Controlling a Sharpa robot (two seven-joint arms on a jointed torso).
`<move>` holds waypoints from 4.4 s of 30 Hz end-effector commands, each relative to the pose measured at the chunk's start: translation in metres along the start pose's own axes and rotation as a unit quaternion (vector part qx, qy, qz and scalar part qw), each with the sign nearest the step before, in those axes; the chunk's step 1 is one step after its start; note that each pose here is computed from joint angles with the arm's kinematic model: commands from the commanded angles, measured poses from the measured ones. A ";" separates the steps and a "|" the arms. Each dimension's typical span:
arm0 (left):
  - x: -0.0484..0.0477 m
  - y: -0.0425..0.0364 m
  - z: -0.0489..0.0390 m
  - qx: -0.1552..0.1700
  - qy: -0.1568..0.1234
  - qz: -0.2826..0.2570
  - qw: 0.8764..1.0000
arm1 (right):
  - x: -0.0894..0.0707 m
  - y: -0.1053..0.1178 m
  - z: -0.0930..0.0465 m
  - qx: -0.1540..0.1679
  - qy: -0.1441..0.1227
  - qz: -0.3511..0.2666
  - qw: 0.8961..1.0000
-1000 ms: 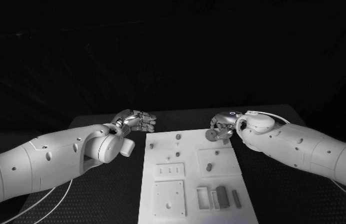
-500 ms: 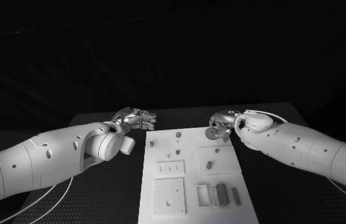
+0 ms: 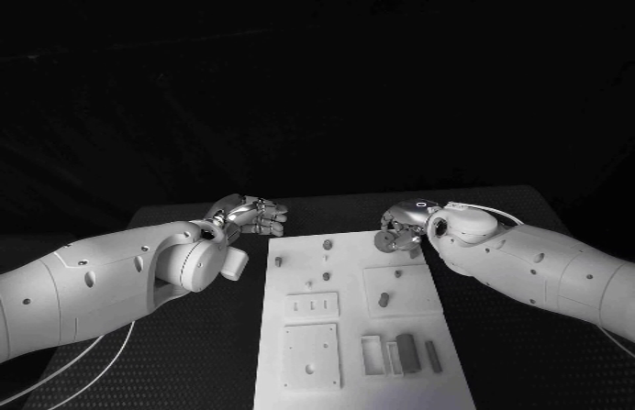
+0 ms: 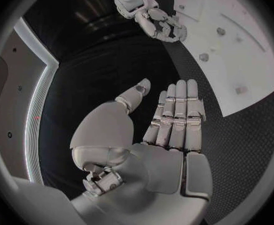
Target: Assemble the parts on the task board
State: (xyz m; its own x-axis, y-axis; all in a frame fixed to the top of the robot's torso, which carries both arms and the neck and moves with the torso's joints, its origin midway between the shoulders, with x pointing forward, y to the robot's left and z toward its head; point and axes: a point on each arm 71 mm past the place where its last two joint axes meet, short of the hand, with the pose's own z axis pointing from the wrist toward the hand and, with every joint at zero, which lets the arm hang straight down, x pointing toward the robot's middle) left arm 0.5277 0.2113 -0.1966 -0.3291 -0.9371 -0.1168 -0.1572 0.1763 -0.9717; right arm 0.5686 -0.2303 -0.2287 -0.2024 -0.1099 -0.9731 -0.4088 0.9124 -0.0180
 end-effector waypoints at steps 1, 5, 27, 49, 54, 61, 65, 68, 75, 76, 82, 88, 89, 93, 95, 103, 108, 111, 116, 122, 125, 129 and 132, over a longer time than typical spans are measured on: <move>0.0022 -0.0012 -0.0003 0.004 0.008 -0.003 1.000 | 0.021 0.001 -0.002 -0.001 0.038 -0.029 0.999; 0.0019 -0.0012 -0.0003 0.003 0.008 -0.003 1.000 | 0.023 0.000 -0.003 -0.003 0.045 -0.029 0.999; 0.0008 -0.0011 -0.0011 0.004 0.005 -0.003 1.000 | 0.002 0.021 -0.006 0.000 -0.046 -0.033 0.998; 0.0008 -0.0013 -0.0028 0.004 0.005 -0.003 1.000 | -0.025 0.115 -0.006 -0.104 -0.130 -0.087 0.982; 0.0010 -0.0013 -0.0026 0.003 0.005 -0.003 1.000 | -0.019 0.133 -0.001 -0.118 -0.134 -0.094 0.979; 0.0019 -0.0015 -0.0018 0.004 0.007 -0.003 1.000 | -0.006 0.146 0.004 -0.128 -0.126 -0.101 0.978; 0.0024 -0.0017 -0.0013 0.004 0.007 -0.003 1.000 | -0.001 0.149 0.006 -0.130 -0.123 -0.102 0.979; 0.0024 -0.0017 -0.0013 0.004 0.007 -0.003 1.000 | 0.001 0.151 0.007 -0.131 -0.122 -0.102 0.978; 0.0028 -0.0018 -0.0010 0.004 0.008 -0.003 1.000 | 0.002 0.152 0.010 -0.130 -0.122 -0.105 0.978; 0.0031 -0.0018 -0.0009 0.004 0.008 -0.003 1.000 | 0.002 0.152 0.010 -0.130 -0.122 -0.105 0.978; 0.0025 -0.0017 -0.0008 0.004 0.008 -0.003 1.000 | 0.005 0.151 0.012 -0.130 -0.114 -0.109 0.979; 0.0030 -0.0017 -0.0007 0.004 0.008 -0.003 1.000 | 0.008 0.151 0.013 -0.132 -0.109 -0.111 0.979; 0.0032 -0.0018 -0.0005 0.004 0.009 -0.003 1.000 | 0.008 0.151 0.013 -0.132 -0.109 -0.111 0.979; 0.0034 -0.0017 -0.0005 0.003 0.010 -0.004 1.000 | 0.009 0.148 0.014 -0.129 -0.106 -0.111 0.980; 0.0031 -0.0017 -0.0004 0.003 0.010 -0.004 1.000 | 0.010 0.147 0.014 -0.128 -0.105 -0.111 0.980; 0.0032 -0.0017 -0.0003 0.003 0.010 -0.004 1.000 | 0.010 0.149 0.016 -0.128 -0.105 -0.110 0.980; 0.0033 -0.0018 -0.0001 0.003 0.010 -0.003 1.000 | 0.010 0.150 0.017 -0.129 -0.102 -0.106 0.981; 0.0034 -0.0018 0.0000 0.003 0.010 -0.003 1.000 | 0.010 0.150 0.017 -0.130 -0.101 -0.106 0.981; 0.0033 -0.0019 0.0001 0.003 0.010 -0.003 1.000 | 0.011 0.151 0.018 -0.130 -0.096 -0.106 0.981; 0.0032 -0.0019 0.0000 0.003 0.010 -0.003 1.000 | 0.012 0.152 0.018 -0.132 -0.089 -0.105 0.982; 0.0033 -0.0019 0.0001 0.003 0.010 -0.003 1.000 | 0.013 0.153 0.018 -0.133 -0.085 -0.106 0.982; 0.0036 -0.0020 0.0002 0.004 0.010 -0.003 1.000 | 0.015 0.152 0.019 -0.132 -0.080 -0.108 0.982; 0.0035 -0.0020 0.0003 0.004 0.010 -0.003 1.000 | 0.017 0.152 0.020 -0.130 -0.074 -0.109 0.983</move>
State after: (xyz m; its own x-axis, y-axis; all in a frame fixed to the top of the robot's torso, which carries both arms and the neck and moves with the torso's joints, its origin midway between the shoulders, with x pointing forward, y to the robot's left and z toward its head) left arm 0.5272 0.2101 -0.1963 -0.3334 -0.9358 -0.1148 -0.1589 0.1757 -0.9715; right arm 0.5214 -0.0861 -0.2485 0.0638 -0.1916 -0.9794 -0.6375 0.7472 -0.1877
